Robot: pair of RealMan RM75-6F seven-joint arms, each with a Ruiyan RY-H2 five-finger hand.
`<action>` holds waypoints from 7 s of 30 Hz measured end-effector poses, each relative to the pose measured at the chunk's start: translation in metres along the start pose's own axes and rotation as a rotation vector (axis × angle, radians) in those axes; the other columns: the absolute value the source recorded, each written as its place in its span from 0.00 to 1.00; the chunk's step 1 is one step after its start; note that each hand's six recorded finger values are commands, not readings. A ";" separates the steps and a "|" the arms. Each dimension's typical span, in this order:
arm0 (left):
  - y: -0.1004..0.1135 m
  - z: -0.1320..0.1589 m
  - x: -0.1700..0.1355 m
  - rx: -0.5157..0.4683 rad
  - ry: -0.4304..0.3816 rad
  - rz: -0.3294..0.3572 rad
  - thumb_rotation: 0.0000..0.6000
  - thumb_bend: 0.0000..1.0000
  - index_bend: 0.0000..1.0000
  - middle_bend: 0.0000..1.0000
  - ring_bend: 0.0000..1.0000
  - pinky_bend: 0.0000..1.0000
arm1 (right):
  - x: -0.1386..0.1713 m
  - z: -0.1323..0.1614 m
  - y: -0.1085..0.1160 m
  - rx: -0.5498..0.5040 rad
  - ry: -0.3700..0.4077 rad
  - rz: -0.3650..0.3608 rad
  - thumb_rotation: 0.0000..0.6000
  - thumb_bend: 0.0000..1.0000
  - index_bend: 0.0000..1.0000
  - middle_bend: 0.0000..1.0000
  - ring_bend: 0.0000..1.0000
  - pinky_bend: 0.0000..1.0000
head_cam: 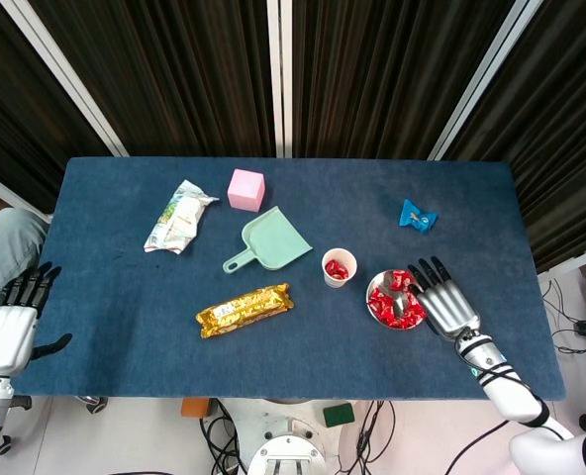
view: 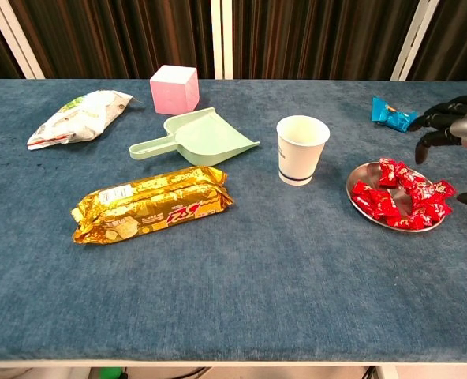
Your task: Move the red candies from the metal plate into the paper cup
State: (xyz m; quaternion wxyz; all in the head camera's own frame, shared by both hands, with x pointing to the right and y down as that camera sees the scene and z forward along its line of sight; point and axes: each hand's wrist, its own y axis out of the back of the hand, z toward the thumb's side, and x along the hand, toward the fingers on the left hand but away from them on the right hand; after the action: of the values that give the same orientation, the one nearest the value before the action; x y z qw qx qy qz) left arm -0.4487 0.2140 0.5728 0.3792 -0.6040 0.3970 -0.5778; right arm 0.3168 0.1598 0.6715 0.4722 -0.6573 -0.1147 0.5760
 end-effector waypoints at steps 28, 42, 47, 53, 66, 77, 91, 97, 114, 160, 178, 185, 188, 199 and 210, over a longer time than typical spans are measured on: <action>0.000 -0.001 0.000 0.000 0.003 -0.001 1.00 0.10 0.07 0.05 0.01 0.14 | -0.015 0.008 -0.031 0.007 0.003 0.034 1.00 0.35 0.57 0.07 0.00 0.00; 0.001 -0.001 -0.001 -0.001 0.003 0.003 1.00 0.09 0.07 0.05 0.01 0.14 | -0.010 0.008 0.001 -0.027 0.022 -0.071 1.00 0.39 0.66 0.09 0.00 0.00; 0.001 -0.001 -0.001 -0.002 0.002 0.004 1.00 0.10 0.07 0.05 0.01 0.14 | -0.013 0.009 0.039 -0.048 0.033 -0.179 1.00 0.38 0.67 0.09 0.00 0.00; 0.001 0.000 -0.001 0.000 -0.002 0.003 1.00 0.10 0.07 0.05 0.01 0.14 | -0.038 0.023 0.083 -0.046 0.072 -0.283 1.00 0.38 0.67 0.09 0.00 0.00; 0.000 -0.001 0.000 -0.001 0.002 -0.002 1.00 0.09 0.07 0.05 0.01 0.14 | -0.104 0.077 0.102 -0.012 0.122 -0.290 1.00 0.36 0.58 0.07 0.00 0.00; 0.001 -0.002 0.000 -0.004 0.002 0.001 1.00 0.10 0.07 0.05 0.01 0.14 | -0.104 0.082 0.098 -0.009 0.130 -0.267 1.00 0.33 0.32 0.06 0.00 0.00; 0.000 0.000 -0.001 -0.002 -0.004 0.001 1.00 0.10 0.07 0.05 0.01 0.14 | -0.033 0.005 0.035 0.024 -0.003 -0.130 1.00 0.32 0.34 0.04 0.00 0.00; -0.001 0.001 -0.001 0.003 -0.005 -0.003 1.00 0.09 0.07 0.05 0.01 0.14 | -0.028 -0.011 0.007 0.027 -0.031 -0.057 1.00 0.32 0.34 0.04 0.00 0.00; 0.000 0.000 -0.001 0.000 -0.002 0.001 1.00 0.10 0.07 0.05 0.01 0.14 | -0.038 -0.002 -0.027 0.030 -0.019 0.004 1.00 0.32 0.36 0.04 0.00 0.00; 0.000 0.000 -0.001 -0.001 -0.004 -0.001 1.00 0.10 0.07 0.05 0.01 0.14 | -0.037 0.015 0.047 -0.038 0.022 -0.211 1.00 0.38 0.64 0.08 0.00 0.00; 0.002 -0.005 -0.001 -0.008 0.006 0.006 1.00 0.09 0.07 0.05 0.01 0.14 | -0.111 0.086 0.093 -0.039 0.107 -0.254 1.00 0.38 0.62 0.08 0.00 0.00; 0.003 -0.005 -0.002 -0.010 0.005 0.011 1.00 0.09 0.07 0.05 0.01 0.14 | -0.115 0.091 0.090 -0.040 0.110 -0.236 1.00 0.35 0.38 0.06 0.00 0.00; 0.003 -0.004 -0.002 -0.009 0.003 0.010 1.00 0.10 0.07 0.05 0.01 0.14 | -0.112 0.091 0.091 -0.043 0.114 -0.240 1.00 0.35 0.29 0.06 0.00 0.00; 0.004 -0.005 -0.003 -0.011 0.006 0.013 1.00 0.09 0.07 0.05 0.01 0.14 | -0.060 0.060 0.075 -0.029 0.114 -0.272 1.00 0.35 0.28 0.06 0.00 0.00; 0.003 0.000 -0.003 -0.004 -0.002 0.010 1.00 0.09 0.07 0.05 0.01 0.14 | -0.017 0.017 -0.002 0.008 0.080 -0.115 1.00 0.35 0.29 0.05 0.00 0.00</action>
State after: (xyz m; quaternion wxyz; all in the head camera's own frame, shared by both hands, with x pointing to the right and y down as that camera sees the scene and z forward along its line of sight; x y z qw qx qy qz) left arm -0.4492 0.2160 0.5692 0.3812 -0.6035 0.4008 -0.5743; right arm 0.2970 0.1573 0.6862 0.5114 -0.6702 -0.1308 0.5218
